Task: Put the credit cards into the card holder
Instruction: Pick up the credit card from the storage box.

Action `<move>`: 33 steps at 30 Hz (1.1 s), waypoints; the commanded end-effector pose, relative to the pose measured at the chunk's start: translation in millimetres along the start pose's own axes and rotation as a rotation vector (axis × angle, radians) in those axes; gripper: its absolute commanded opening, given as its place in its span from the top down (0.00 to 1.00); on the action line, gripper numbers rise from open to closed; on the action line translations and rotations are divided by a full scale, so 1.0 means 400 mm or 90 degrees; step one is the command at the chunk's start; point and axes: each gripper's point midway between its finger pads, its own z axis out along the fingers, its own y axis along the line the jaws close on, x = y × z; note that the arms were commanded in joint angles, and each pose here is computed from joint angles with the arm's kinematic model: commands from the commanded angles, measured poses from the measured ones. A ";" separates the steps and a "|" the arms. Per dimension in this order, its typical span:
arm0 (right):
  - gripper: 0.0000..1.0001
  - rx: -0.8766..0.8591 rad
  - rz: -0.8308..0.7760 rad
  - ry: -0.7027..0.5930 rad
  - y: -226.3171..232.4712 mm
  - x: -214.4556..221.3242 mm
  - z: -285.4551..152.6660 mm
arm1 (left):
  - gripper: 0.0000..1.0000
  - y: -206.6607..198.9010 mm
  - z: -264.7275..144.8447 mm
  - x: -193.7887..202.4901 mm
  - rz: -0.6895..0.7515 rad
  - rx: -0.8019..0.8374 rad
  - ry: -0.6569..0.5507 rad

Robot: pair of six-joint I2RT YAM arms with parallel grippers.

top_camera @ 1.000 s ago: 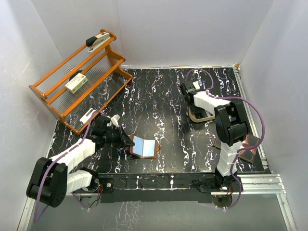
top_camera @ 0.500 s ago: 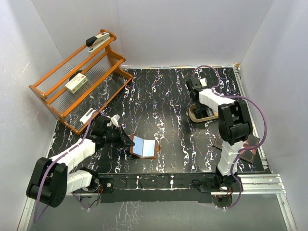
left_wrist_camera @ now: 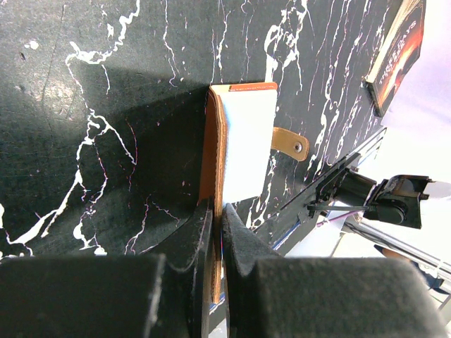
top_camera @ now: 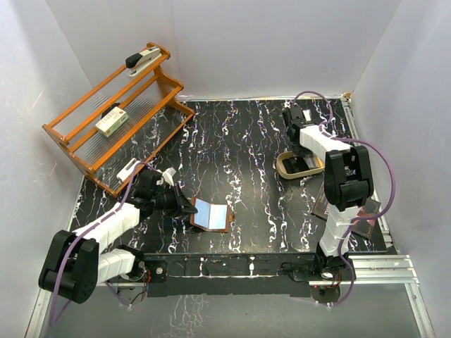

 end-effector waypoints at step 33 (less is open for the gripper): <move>0.69 -0.198 0.143 0.001 -0.095 -0.052 0.039 | 1.00 -0.011 -0.003 0.012 0.007 0.018 0.011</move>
